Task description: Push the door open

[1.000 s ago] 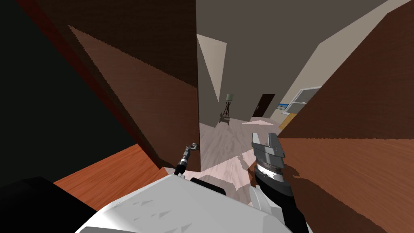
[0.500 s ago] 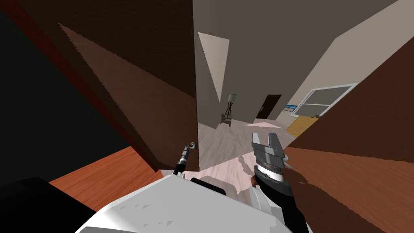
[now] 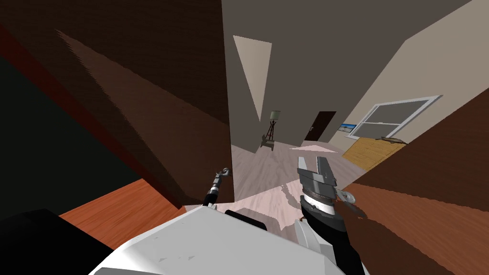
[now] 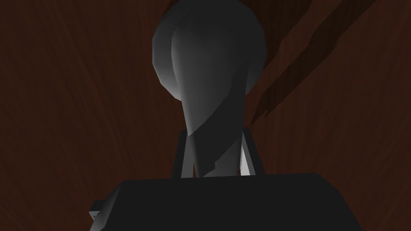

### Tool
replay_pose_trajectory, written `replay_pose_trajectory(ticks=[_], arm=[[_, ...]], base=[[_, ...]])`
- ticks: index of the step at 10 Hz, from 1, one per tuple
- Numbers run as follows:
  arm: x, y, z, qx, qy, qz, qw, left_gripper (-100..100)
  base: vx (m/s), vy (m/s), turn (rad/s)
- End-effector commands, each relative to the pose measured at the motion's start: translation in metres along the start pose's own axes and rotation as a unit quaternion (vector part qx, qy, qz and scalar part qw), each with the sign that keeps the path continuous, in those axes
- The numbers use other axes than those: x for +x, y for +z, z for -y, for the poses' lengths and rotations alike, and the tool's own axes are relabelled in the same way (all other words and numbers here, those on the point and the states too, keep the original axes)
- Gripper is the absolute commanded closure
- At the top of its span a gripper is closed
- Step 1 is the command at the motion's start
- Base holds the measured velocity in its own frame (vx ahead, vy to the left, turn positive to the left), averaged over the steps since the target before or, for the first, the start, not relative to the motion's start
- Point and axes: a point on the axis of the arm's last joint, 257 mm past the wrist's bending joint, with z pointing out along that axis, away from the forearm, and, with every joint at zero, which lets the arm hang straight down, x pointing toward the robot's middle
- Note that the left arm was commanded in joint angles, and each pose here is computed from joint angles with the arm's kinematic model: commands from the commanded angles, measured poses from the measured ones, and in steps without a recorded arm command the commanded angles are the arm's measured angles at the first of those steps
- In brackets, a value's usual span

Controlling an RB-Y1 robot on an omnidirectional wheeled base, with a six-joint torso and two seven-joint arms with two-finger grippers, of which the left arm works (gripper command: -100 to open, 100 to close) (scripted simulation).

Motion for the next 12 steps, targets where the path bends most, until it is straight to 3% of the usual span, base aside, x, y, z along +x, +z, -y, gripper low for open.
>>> replay_pose_trajectory(ticks=[1, 7, 12], arm=[[-0.014, 0.0042, 0.006, 0.008, 0.005, 0.011, 0.9999, 100], [-0.059, 0.0043, 0.009, 0.011, 0.013, 0.057, 0.9983, 100], [-0.094, -0.0005, 0.01, 0.011, 0.01, 0.101, 0.9948, 100]], base=[[0.184, -0.029, 0.051], [0.201, -0.022, 0.05], [0.199, -0.041, 0.073]])
